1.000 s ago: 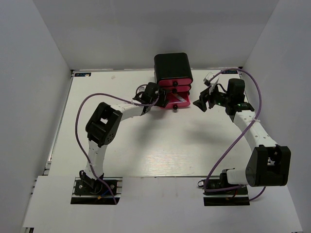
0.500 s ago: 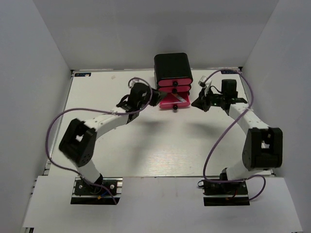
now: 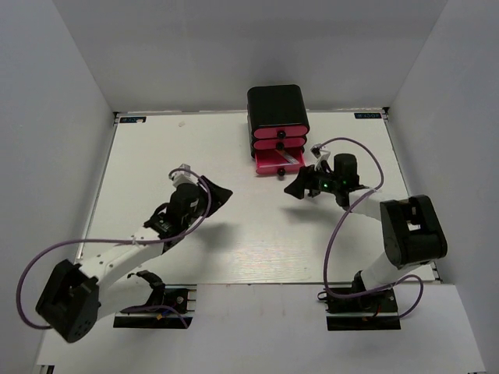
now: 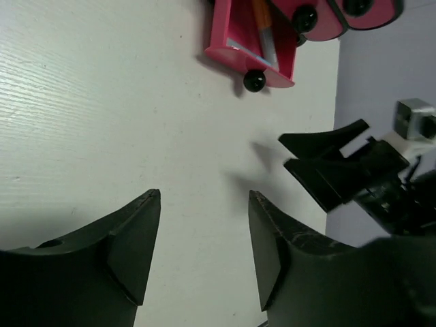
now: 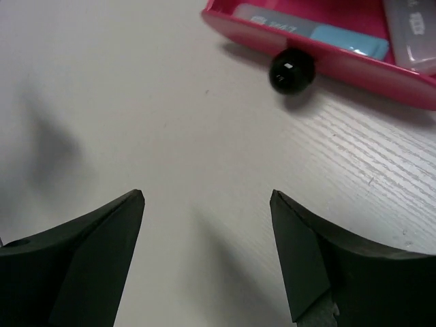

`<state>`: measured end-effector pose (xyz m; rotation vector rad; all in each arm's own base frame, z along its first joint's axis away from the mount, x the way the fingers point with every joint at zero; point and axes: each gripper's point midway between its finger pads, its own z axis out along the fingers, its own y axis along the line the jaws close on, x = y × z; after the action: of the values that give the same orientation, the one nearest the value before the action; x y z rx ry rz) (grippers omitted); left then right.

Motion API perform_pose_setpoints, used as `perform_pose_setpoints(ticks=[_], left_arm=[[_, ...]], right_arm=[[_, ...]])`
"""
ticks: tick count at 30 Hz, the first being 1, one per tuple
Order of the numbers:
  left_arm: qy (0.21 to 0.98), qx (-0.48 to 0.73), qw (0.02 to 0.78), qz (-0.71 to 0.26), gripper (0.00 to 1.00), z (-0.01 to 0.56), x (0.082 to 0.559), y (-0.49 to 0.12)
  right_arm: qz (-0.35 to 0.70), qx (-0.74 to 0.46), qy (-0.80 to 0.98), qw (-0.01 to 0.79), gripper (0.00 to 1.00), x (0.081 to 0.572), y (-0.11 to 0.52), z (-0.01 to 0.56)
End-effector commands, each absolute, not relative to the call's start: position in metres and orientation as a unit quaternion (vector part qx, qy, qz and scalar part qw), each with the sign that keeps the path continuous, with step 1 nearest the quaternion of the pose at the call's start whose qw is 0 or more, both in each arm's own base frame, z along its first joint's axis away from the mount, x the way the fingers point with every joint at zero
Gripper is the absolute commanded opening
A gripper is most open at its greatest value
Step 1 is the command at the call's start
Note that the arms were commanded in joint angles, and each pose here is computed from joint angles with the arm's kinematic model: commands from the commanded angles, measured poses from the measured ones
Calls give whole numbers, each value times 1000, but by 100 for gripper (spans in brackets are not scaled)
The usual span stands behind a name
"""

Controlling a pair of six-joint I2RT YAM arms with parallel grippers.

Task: Sort the stationery into containers
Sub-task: Close the drawer in the storage box.

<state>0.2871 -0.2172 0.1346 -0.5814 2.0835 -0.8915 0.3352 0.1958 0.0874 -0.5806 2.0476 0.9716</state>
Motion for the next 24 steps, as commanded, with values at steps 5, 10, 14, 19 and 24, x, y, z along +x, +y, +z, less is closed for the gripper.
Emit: perform_pose_setpoints(ticks=[5,10,14,19,24], left_arm=[[779,-245,449,-361,74,157,272,-188],[777,-248,453,-359,77,155,266,-182],[781,-255,449,-351,77,150,262,-176],[782,-264,450,-342,77,148,261,-172],[783,-266,450,-336,77,145,262,-171]], right_arm=[[380,-1,822,425,78,401,207,87],[389,28,822,416,77,425,219,81],[389,42,818,421,71,442,222,78],[379,55,824,418,59,450,223,68],[381,55,827,409,54,445,226,64]])
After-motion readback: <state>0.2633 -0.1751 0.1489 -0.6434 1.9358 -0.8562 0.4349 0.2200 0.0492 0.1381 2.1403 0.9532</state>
